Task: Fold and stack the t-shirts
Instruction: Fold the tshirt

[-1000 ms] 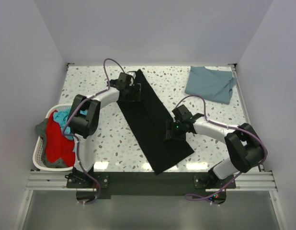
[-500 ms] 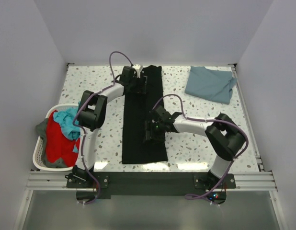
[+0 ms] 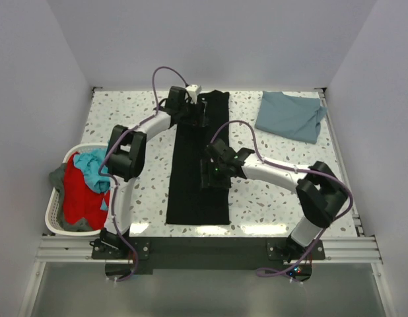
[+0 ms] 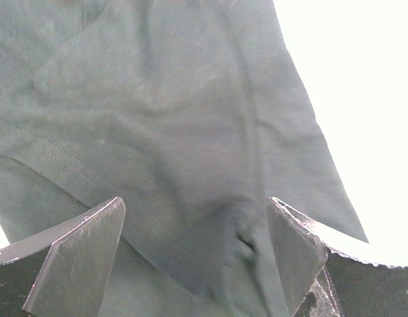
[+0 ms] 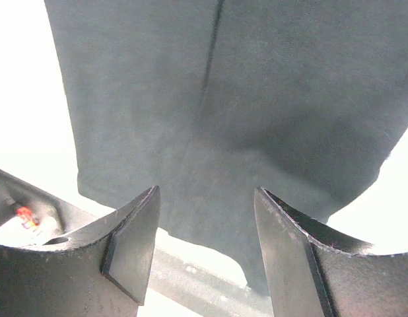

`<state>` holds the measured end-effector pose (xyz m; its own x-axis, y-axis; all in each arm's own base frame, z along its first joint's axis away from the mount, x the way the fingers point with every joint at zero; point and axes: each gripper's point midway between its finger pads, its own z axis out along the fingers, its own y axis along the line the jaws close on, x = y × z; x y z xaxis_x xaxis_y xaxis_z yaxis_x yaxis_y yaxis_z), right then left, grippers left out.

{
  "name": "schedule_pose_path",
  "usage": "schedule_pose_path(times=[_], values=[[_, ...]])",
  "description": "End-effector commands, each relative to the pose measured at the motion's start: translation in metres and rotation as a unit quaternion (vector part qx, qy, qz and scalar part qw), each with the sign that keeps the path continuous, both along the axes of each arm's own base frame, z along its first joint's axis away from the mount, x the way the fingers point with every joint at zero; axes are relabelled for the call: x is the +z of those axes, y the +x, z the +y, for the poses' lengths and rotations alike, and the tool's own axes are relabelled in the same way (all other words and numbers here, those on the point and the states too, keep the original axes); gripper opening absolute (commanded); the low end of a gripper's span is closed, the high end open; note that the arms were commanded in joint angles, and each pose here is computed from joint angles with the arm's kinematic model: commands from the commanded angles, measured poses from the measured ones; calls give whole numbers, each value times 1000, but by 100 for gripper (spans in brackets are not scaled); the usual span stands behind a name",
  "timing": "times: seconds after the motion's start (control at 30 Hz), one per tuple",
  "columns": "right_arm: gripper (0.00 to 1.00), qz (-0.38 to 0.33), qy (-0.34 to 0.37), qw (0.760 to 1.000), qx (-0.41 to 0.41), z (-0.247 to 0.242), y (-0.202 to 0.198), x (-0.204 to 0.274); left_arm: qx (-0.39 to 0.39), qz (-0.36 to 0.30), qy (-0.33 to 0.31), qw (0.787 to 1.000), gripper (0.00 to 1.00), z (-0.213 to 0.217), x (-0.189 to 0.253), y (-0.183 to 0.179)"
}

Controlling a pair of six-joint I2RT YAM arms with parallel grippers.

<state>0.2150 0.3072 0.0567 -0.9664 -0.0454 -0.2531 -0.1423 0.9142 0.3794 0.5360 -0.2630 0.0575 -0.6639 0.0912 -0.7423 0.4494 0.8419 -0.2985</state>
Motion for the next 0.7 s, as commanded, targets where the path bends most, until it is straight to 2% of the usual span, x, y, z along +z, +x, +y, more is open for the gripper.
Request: schedule_pose_path(times=[0.0,0.1,0.17,0.2,0.27,0.3,0.37,0.4,0.43,0.5,0.53,0.6,0.67], values=[[63,-53,1,999,-8,-14,6,50,-25,-117,-54,991,93,-13,145,1],[63,-43,-32,998,-16,-38,-8,48,-22,-129,-53,990,94,-8,178,-20],[63,-40,-51,998,-26,-51,-16,44,-16,-105,-37,994,94,-1,170,-40],[63,-28,-69,997,-27,-63,-27,34,-14,-110,-36,993,94,3,185,-53],[63,-32,-62,997,-42,-71,-37,36,-4,-69,-10,998,93,14,157,-81],[63,-26,-69,996,-45,-79,-46,28,6,-72,-10,997,93,20,168,-96],[63,-24,-62,996,-57,-84,-55,27,24,-22,21,999,93,37,131,-128],[63,-16,-68,996,-52,-87,-64,19,31,-20,15,999,93,42,137,-143],[63,-13,-67,996,-51,-87,-67,18,34,14,29,999,93,50,111,-164],[62,-7,-78,996,-39,-87,-74,12,45,38,26,998,91,60,107,-192],[62,-7,-82,996,-33,-85,-75,10,45,73,40,995,91,67,83,-215],[61,-6,-89,996,-20,-80,-76,8,50,86,38,994,90,75,80,-237],[60,-3,-95,995,-15,-79,-77,4,55,122,56,989,90,88,58,-264]])
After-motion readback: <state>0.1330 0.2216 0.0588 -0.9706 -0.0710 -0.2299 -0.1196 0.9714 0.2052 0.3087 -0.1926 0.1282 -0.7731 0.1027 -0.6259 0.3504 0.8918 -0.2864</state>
